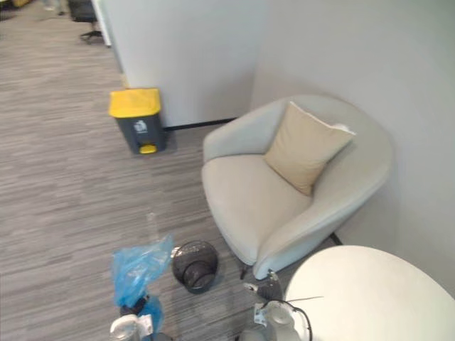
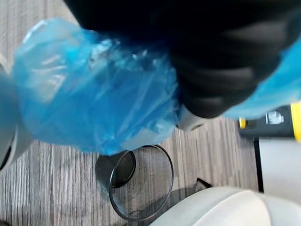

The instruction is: Gather rubbish on tea table into small bin, then transfer packed bag to large trash can.

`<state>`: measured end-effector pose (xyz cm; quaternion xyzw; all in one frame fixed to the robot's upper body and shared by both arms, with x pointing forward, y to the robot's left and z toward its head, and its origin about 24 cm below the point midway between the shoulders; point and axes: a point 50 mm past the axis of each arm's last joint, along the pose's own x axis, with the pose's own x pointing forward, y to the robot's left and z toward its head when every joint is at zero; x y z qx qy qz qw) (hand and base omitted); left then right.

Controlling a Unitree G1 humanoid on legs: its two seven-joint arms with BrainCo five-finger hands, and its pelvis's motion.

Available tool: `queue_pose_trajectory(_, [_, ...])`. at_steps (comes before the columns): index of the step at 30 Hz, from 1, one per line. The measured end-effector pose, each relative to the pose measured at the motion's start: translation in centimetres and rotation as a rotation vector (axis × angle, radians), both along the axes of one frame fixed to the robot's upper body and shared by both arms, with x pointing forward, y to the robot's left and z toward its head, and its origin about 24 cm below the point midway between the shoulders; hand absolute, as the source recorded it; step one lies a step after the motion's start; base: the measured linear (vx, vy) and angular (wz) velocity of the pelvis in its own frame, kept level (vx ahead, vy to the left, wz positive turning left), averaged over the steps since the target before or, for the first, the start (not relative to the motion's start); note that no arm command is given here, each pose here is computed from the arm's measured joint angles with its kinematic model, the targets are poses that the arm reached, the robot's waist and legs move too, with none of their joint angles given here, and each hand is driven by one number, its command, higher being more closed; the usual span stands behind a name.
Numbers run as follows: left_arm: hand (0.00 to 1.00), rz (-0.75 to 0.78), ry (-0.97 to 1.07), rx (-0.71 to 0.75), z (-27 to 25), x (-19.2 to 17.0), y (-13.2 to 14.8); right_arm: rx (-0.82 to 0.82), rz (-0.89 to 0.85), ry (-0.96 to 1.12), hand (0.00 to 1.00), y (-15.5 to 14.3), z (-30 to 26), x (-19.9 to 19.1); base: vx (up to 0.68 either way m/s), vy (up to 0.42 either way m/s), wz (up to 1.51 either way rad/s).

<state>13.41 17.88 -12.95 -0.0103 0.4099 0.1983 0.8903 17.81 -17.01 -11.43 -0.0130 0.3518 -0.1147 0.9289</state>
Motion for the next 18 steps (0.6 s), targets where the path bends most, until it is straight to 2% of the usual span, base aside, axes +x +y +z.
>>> queue_pose_trajectory(10, [1.00,-0.054,-0.005,-0.005,0.0,0.5,-0.8,-0.007,-0.023,-0.013,0.00,0.0,0.3,1.3,-0.15,-0.035,0.50])
queue_pose_trajectory(14, [1.00,-0.055,-0.001,-0.007,0.0,0.4,-0.9,-0.011,-0.076,0.016,0.00,-1.0,-0.2,0.0,-0.13,0.168,0.67])
queue_pose_trajectory(18, [1.00,-0.062,0.057,0.023,-0.7,-0.9,0.2,0.052,-0.094,0.105,0.00,0.8,-1.6,-2.0,-0.04,0.201,0.20])
